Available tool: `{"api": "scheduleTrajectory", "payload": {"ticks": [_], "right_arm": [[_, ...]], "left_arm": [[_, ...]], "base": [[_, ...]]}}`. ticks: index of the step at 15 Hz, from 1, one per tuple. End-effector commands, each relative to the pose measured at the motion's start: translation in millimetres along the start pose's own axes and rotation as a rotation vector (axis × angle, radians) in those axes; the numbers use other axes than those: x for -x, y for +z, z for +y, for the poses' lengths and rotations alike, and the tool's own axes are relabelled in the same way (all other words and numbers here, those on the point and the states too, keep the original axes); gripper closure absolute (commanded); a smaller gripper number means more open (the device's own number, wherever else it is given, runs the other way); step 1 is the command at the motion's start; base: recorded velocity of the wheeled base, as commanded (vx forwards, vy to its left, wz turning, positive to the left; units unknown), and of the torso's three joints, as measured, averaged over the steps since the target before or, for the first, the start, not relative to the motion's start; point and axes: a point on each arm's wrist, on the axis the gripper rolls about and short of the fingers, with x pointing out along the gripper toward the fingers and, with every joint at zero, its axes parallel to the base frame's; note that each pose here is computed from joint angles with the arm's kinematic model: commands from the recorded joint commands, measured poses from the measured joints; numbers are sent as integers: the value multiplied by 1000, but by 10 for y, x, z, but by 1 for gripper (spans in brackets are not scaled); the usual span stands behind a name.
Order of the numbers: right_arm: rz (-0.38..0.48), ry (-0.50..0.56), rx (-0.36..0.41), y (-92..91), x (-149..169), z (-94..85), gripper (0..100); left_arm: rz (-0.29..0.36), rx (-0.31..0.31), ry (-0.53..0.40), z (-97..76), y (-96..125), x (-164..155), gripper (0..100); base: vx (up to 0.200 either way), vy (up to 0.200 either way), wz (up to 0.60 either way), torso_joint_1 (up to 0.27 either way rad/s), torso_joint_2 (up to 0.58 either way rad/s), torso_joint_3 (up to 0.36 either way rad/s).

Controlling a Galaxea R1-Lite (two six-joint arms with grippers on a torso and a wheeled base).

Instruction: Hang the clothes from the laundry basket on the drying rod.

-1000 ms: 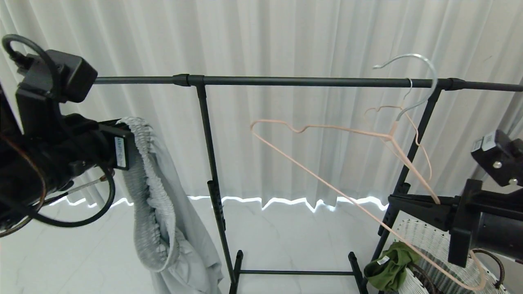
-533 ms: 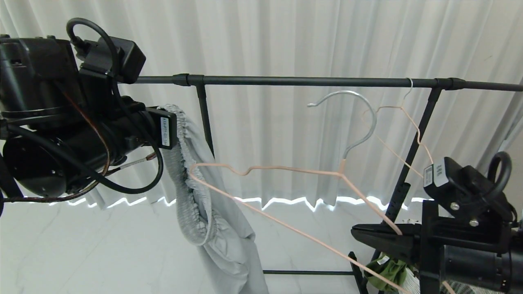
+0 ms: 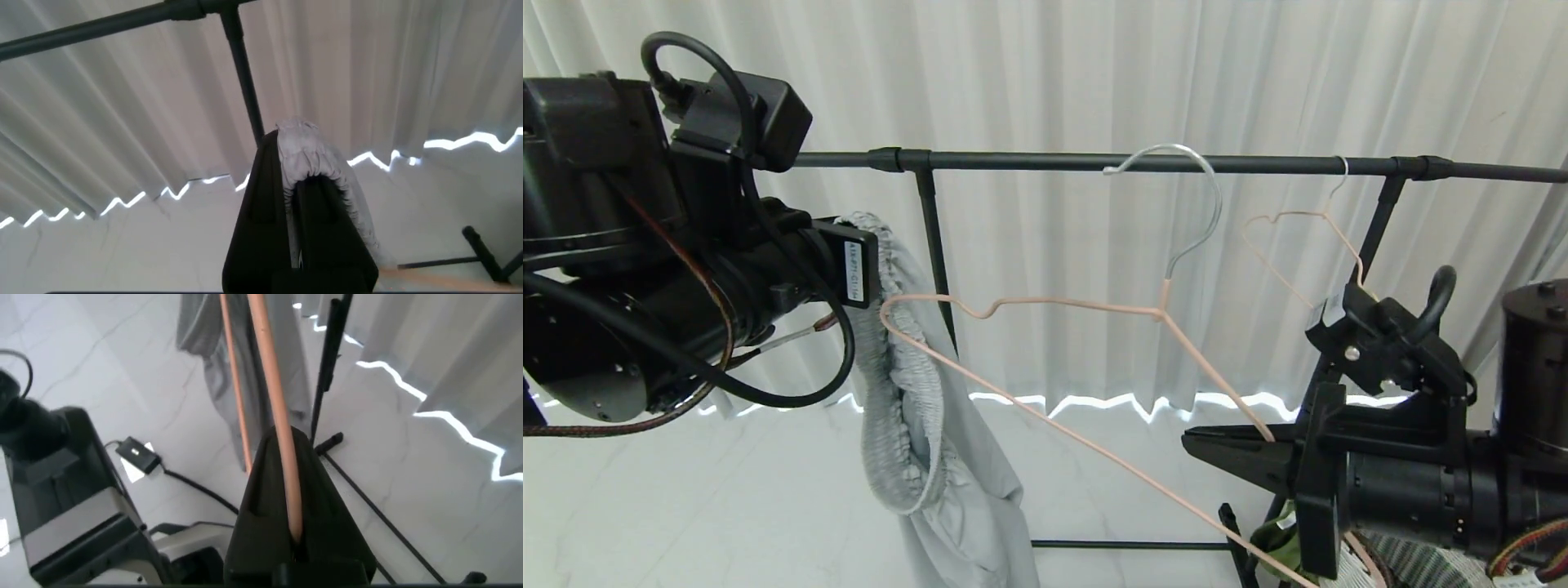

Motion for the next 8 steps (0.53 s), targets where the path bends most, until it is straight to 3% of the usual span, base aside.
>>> {"api": "scheduleTrajectory", "payload": {"ticks": [1,5,8], "right_arm": [[-12,-18,-13,55,-45,-34,100],[-19,-64,-58,140,-235,-64,100],[-6,-13,-63,107,-258,72,100]], "left_arm": [[1,-1,4,16,-20,51,100],[11,-15,-36,-77,-81,129,100],[30,-26,-19,-139,-107,101,100]], "base": [[0,0,0,0,0,0],[0,0,0,0,0,0],[0,0,0,0,0,0]]}}
